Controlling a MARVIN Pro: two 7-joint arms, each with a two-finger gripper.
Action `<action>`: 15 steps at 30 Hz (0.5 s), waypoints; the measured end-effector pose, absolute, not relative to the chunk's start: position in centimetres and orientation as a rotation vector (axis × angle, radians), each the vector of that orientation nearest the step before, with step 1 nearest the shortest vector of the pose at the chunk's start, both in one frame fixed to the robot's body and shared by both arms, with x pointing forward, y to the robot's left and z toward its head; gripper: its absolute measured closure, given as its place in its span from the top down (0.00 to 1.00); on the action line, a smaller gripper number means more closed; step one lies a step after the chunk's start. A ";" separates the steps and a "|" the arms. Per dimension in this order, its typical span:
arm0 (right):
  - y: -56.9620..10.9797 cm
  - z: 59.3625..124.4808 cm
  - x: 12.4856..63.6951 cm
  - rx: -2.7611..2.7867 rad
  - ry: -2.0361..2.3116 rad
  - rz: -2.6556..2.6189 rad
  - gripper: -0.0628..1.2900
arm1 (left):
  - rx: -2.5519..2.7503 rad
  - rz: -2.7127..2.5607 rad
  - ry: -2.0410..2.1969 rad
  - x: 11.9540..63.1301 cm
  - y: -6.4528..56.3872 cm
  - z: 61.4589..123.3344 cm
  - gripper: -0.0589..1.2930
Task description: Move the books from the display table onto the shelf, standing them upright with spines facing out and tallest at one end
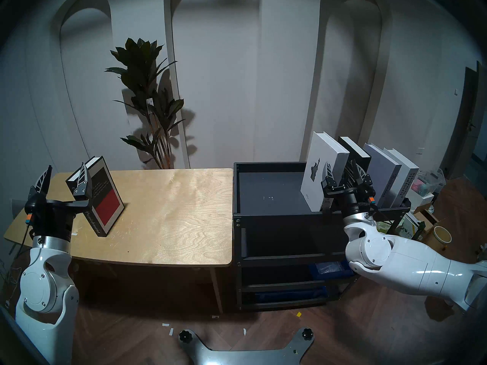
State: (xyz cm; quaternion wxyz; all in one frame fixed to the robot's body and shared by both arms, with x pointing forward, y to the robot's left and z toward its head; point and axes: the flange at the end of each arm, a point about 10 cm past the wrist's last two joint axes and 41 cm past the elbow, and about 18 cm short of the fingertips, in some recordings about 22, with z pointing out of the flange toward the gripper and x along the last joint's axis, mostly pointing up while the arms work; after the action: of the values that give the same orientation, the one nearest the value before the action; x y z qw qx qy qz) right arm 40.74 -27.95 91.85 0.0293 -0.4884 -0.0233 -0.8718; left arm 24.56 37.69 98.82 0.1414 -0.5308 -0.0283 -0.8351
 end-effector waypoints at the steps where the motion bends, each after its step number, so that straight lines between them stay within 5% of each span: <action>1: -28.0 92.1 40.7 -1.499 -0.070 -2.692 0.94 | -1.532 -2.411 -0.082 24.5 37.7 98.8 0.96; 15: -28.5 98.9 37.6 -1.267 0.014 -2.753 0.94 | -1.596 -2.367 -0.015 24.5 38.8 97.5 0.96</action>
State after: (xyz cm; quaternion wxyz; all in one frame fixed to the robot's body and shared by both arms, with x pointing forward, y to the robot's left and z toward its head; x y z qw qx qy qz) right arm 37.64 -28.46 98.85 0.0556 -0.4175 0.0046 -0.9070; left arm 24.54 38.76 97.52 0.1430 -0.5532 -0.0052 -0.8207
